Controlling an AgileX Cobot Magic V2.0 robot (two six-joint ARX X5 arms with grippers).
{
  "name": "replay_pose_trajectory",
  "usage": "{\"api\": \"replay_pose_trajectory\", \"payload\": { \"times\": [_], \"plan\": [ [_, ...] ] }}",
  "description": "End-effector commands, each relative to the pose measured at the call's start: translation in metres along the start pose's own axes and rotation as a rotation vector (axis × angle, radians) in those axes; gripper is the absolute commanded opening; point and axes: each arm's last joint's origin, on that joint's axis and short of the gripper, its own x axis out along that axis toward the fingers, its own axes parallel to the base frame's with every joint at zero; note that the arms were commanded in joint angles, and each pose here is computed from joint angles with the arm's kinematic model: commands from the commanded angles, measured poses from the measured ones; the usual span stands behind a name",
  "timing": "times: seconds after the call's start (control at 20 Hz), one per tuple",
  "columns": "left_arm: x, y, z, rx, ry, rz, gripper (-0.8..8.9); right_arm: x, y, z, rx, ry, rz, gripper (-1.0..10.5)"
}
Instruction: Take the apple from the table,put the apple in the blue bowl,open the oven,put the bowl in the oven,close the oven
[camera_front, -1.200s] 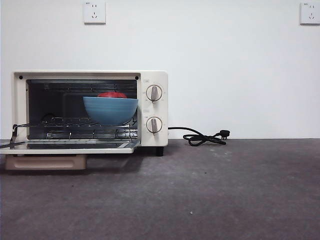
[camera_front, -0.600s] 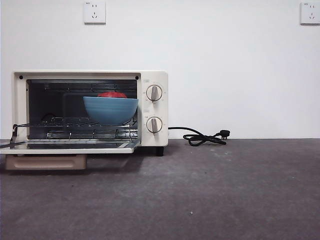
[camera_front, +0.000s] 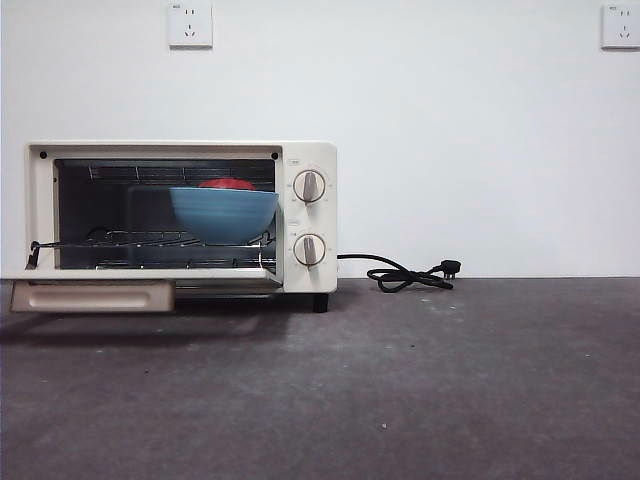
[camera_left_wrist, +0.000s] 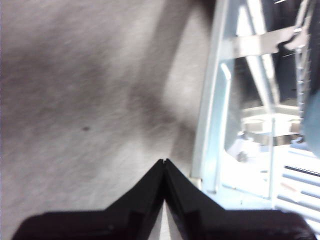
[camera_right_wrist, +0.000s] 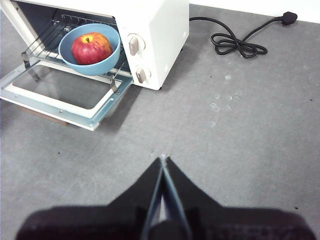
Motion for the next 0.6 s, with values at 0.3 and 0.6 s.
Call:
{"api": "replay_pose_trajectory", "payload": {
  "times": [0.3, 0.6],
  "plan": [
    [-0.021, -0.037, 0.005, 0.053, -0.093, -0.151, -0.08, 0.002, 0.0, -0.001, 0.02, -0.005, 0.001, 0.0],
    [-0.027, -0.057, 0.015, 0.066, -0.143, -0.221, -0.08, 0.002, 0.0, -0.001, 0.02, -0.004, 0.001, 0.0]
  ]
}}
